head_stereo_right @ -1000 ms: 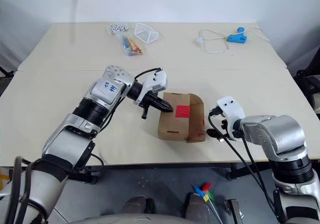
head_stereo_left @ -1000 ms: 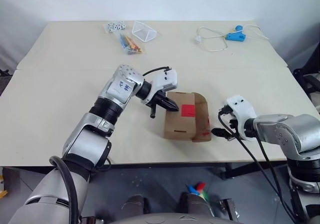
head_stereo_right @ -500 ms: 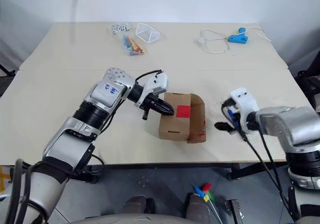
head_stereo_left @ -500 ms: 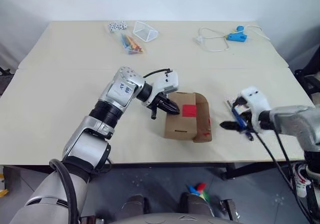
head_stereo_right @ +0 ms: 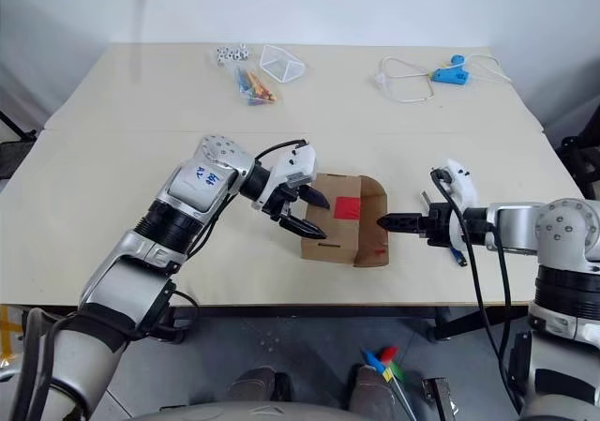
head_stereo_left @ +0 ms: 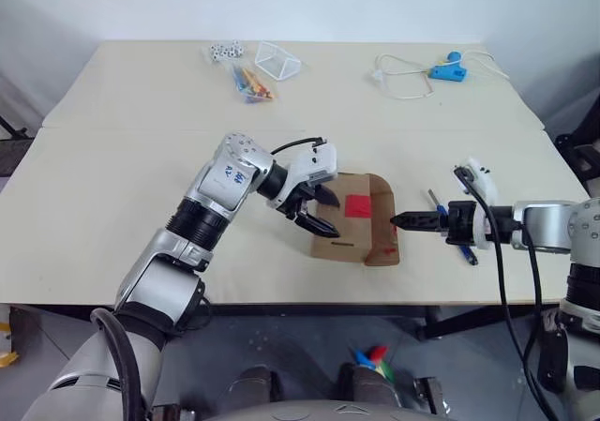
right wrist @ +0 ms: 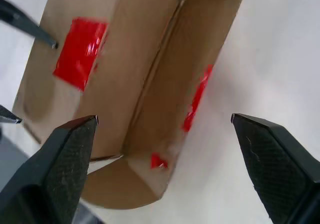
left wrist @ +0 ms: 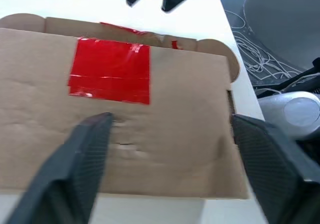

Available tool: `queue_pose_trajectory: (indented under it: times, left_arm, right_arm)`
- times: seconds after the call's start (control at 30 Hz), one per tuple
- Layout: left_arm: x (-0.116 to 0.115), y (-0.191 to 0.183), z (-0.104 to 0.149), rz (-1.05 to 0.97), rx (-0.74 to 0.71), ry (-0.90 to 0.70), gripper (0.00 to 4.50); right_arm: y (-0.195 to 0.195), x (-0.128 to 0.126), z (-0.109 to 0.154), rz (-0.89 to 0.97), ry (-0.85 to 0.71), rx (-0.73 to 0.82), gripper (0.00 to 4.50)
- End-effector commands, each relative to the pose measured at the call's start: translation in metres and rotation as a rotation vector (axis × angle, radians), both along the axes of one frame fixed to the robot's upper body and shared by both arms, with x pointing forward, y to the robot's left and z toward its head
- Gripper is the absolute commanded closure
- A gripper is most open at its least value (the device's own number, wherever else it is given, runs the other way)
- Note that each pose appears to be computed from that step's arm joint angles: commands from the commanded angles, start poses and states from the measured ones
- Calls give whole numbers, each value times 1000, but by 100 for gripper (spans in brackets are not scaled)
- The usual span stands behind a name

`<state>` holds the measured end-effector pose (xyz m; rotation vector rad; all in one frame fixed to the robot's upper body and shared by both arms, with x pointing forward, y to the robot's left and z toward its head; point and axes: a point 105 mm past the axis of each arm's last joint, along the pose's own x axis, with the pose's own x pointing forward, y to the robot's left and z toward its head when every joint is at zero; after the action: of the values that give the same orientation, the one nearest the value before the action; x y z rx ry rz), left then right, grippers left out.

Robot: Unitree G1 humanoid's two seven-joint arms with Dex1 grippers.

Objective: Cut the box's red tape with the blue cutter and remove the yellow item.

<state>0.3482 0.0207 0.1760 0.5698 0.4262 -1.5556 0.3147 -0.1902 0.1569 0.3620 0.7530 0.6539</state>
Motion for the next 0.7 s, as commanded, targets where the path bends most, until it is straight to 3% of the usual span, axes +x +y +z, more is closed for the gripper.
queue_pose_trajectory:
  times: [0.03,0.43,0.7]
  left_arm:
    - [4,23,-25,105,94,61,4]
    - [6,34,-19,135,126,45,4]
    - [2,24,-5,151,26,104,4]
  right_arm:
    - [5,-1,-9,6,46,55,0]
    - [16,26,-16,-27,49,126,0]
    - [15,38,-12,-30,12,106,0]
